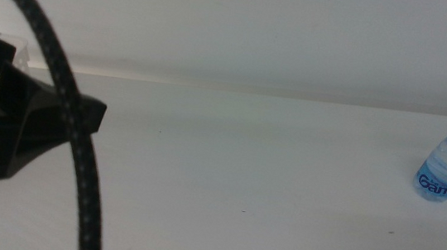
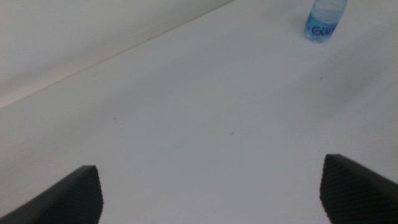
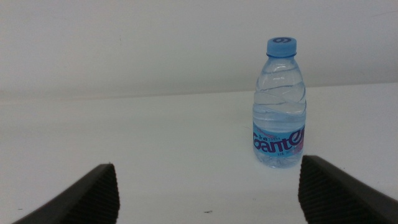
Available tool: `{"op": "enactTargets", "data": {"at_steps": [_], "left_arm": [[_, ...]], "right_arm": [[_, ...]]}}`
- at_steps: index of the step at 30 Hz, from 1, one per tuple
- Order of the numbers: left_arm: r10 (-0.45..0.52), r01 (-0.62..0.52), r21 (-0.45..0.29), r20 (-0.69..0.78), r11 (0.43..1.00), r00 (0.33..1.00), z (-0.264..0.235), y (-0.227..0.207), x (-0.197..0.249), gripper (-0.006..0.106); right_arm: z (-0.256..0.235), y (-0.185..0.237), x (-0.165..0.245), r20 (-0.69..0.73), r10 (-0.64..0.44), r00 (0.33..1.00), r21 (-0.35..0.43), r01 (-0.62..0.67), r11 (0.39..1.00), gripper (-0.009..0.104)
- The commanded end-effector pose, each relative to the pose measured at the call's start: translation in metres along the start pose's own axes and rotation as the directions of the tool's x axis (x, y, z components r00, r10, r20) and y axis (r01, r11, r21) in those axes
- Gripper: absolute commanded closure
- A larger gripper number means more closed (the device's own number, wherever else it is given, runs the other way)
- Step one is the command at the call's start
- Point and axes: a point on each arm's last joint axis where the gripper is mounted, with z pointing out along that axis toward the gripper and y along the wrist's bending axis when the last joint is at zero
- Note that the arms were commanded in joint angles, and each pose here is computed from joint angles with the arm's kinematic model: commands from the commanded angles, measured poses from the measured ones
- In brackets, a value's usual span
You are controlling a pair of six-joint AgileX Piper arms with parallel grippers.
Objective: Use arms to grab the bottles and put them into the dustbin to the left of the table.
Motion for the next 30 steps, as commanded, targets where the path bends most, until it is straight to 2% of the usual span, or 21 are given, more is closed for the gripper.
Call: {"op": "enactTargets", "data": {"at_steps": [1, 8, 11, 14, 19, 30], "left_arm": [[-0.004, 0.003, 0.010, 0.051, 1.000, 0.999, -0.004, -0.002, -0.002, 0.007], [-0.007, 0.006, 0.012, 0.093, 1.000, 0.996, -0.013, -0.002, -0.001, 0.007], [-0.027, 0.022, 0.046, 0.111, 0.999, 0.993, -0.017, -0.005, 0.000, 0.007], [-0.041, 0.029, 0.067, 0.175, 0.997, 0.984, -0.022, -0.007, -0.004, 0.007], [0.012, -0.033, 0.067, 0.294, 0.997, 0.956, -0.021, -0.008, -0.002, 0.007], [-0.014, -0.006, 0.066, 0.308, 0.998, 0.951, -0.003, -0.005, 0.014, 0.007]], "right_arm": [[0.001, -0.001, 0.012, 0.004, -0.015, 1.000, 0.007, 0.015, 1.000, 0.018], [0.001, -0.001, 0.012, 0.004, -0.015, 1.000, 0.007, 0.015, 1.000, 0.018], [0.001, -0.001, 0.012, 0.004, -0.015, 1.000, 0.007, 0.015, 1.000, 0.018], [0.001, -0.001, 0.012, 0.004, -0.015, 1.000, 0.007, 0.015, 1.000, 0.018], [0.001, -0.001, 0.012, 0.004, -0.015, 1.000, 0.007, 0.015, 1.000, 0.018], [0.001, -0.001, 0.012, 0.004, -0.015, 1.000, 0.007, 0.015, 1.000, 0.018]]}}
